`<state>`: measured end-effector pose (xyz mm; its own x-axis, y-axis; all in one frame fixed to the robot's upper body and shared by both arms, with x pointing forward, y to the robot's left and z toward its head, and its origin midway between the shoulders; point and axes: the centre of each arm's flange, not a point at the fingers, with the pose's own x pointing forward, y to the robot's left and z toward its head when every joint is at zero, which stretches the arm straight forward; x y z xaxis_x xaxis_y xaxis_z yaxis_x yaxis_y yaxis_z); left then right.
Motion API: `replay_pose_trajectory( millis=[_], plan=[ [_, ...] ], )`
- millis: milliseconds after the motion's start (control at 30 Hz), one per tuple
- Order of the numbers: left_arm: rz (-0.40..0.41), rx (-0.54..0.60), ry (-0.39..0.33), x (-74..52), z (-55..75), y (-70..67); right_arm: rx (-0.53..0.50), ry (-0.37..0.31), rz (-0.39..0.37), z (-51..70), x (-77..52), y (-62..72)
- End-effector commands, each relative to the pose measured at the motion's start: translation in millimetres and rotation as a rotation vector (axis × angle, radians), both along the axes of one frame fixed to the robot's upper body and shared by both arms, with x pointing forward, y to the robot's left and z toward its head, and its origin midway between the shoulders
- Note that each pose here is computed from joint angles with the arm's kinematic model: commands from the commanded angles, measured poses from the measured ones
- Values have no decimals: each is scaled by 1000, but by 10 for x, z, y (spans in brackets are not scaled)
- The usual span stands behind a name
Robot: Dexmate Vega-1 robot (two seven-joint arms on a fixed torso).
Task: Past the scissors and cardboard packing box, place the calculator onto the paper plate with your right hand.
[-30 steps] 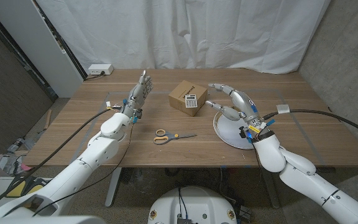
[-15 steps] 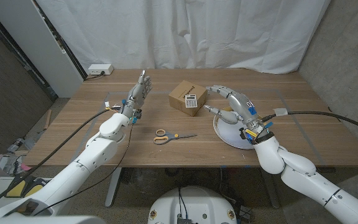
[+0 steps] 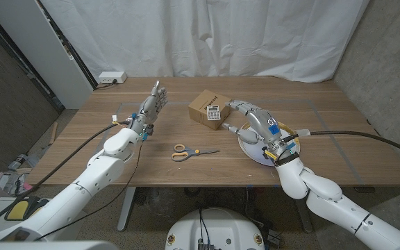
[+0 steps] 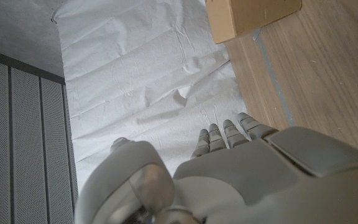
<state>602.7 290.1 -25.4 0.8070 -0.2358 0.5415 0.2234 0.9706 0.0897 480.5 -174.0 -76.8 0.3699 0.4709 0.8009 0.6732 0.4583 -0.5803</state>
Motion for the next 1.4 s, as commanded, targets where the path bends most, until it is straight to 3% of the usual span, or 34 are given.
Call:
replay_pose_trajectory(
  millis=[33,867,1400],
  plan=[
    [-12,0,0,-27,-15,94,-53,-16,-59,-72,34,58],
    [-9,1,-32,-134,-36,213,-156,-13,-144,-115,121,197],
    [0,-16,-41,-258,-127,273,-203,-35,-175,-222,296,284]
  ],
)
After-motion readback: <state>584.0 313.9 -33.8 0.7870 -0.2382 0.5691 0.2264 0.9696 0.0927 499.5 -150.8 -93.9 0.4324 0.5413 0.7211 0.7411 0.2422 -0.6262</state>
